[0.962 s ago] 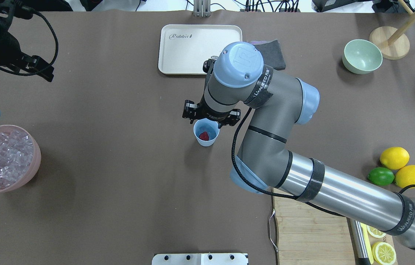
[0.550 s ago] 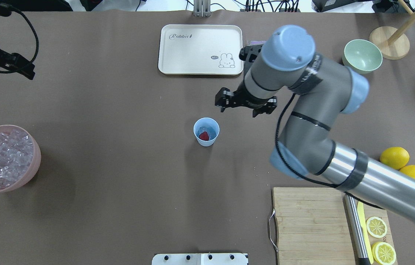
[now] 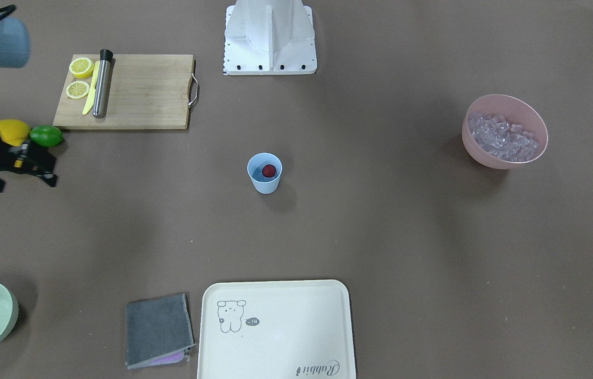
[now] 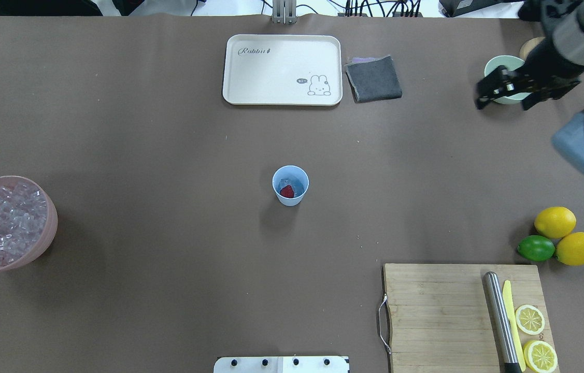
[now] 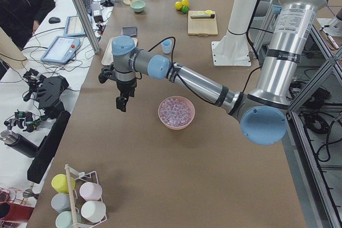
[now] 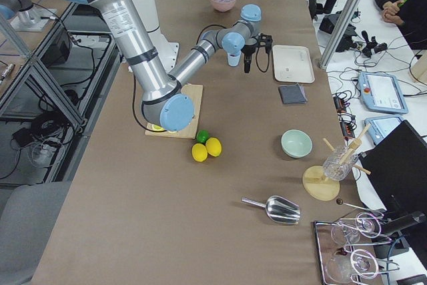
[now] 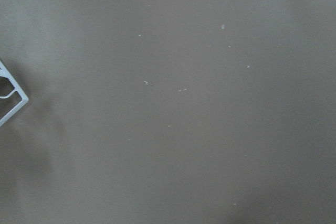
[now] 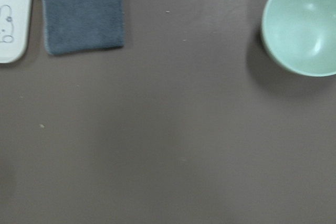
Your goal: Put ice and strawberries in cup
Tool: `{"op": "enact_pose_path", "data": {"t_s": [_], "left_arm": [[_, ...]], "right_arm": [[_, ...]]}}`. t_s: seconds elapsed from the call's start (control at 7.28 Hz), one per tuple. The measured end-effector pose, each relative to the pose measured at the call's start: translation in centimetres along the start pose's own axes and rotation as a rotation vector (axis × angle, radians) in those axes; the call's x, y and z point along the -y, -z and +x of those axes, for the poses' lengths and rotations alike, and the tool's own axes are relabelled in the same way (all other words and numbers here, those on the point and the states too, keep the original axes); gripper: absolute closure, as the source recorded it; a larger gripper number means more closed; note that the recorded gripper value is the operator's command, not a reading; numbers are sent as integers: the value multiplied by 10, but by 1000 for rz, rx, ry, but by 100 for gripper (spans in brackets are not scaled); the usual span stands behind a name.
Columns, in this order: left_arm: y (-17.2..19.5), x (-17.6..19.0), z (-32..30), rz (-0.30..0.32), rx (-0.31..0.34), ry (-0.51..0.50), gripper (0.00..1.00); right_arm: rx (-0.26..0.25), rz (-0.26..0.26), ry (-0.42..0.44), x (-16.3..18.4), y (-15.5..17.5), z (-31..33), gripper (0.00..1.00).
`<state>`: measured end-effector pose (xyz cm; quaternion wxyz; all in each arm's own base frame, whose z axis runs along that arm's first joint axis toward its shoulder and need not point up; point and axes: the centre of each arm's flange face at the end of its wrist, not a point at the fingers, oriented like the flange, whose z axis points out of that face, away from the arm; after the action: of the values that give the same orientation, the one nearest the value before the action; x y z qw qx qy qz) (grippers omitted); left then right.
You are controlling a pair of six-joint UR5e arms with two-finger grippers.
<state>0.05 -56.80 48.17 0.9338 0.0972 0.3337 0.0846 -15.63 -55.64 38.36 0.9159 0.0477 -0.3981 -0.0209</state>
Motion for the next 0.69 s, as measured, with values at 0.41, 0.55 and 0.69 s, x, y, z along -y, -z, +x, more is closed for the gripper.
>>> {"op": "enact_pose_path", "data": {"t_s": [0.41, 0.55, 0.69], "left_arm": [[-7, -49, -67, -21, 11, 54, 3], [-5, -65, -85, -20, 18, 52, 3], [0, -86, -107, -4, 28, 17, 3]], "right_arm": [[-89, -77, 110, -39, 38, 196, 0], [-90, -91, 114, -62, 40, 234, 0], [-89, -96, 121, -78, 43, 258, 0]]}}
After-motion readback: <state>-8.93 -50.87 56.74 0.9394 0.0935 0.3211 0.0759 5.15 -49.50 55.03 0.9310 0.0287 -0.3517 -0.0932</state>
